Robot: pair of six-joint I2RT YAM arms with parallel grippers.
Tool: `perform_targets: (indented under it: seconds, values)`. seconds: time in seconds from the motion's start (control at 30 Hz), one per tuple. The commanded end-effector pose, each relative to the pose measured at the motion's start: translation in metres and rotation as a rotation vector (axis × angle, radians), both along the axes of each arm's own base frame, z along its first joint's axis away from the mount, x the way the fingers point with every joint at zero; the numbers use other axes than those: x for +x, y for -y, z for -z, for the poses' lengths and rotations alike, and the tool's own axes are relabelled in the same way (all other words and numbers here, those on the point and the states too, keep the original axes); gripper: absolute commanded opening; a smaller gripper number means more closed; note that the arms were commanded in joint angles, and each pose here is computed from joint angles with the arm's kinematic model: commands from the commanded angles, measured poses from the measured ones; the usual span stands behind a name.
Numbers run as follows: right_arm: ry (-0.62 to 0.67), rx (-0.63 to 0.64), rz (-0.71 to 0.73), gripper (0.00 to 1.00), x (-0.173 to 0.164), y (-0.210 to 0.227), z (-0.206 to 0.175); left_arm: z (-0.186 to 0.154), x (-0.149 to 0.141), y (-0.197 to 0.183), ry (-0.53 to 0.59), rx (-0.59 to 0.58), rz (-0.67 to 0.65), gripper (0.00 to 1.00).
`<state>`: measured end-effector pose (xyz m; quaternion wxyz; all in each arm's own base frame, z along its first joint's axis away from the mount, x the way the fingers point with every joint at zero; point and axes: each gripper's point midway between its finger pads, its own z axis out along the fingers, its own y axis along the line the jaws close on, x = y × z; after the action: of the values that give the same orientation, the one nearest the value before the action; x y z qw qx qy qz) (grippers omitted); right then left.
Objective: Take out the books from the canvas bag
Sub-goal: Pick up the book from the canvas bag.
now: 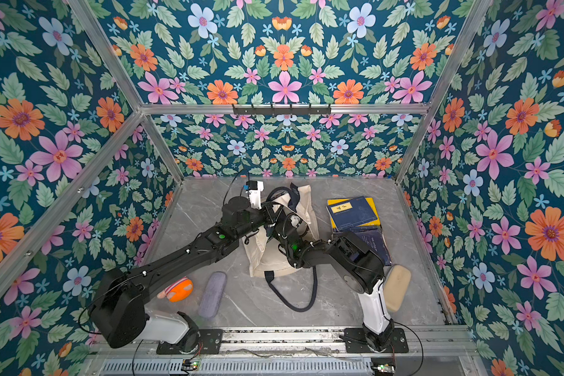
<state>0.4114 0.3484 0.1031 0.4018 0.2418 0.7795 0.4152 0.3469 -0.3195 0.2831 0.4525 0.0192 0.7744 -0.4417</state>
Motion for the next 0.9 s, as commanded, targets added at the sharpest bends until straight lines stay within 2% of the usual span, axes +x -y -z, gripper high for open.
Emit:
perform_targets:
  seconds: [0.0,0.4,0.7,0.87]
  values:
    - [0.020,-0.011,-0.099,0.00,-0.010,-0.010,-0.012,-0.006,0.007,-0.006,0.027,0.008,-0.053,0.00]
    - [0.016,-0.083,-0.320,0.00,-0.071,0.004,-0.034,0.002,0.017,-0.022,0.006,0.055,-0.154,0.00]
    - [0.070,-0.123,-0.389,0.00,-0.123,0.040,-0.075,0.007,0.022,-0.029,-0.006,0.082,-0.197,0.00]
    - [0.105,-0.154,-0.322,0.00,-0.146,0.081,-0.100,0.009,0.024,-0.032,-0.010,0.094,-0.215,0.00]
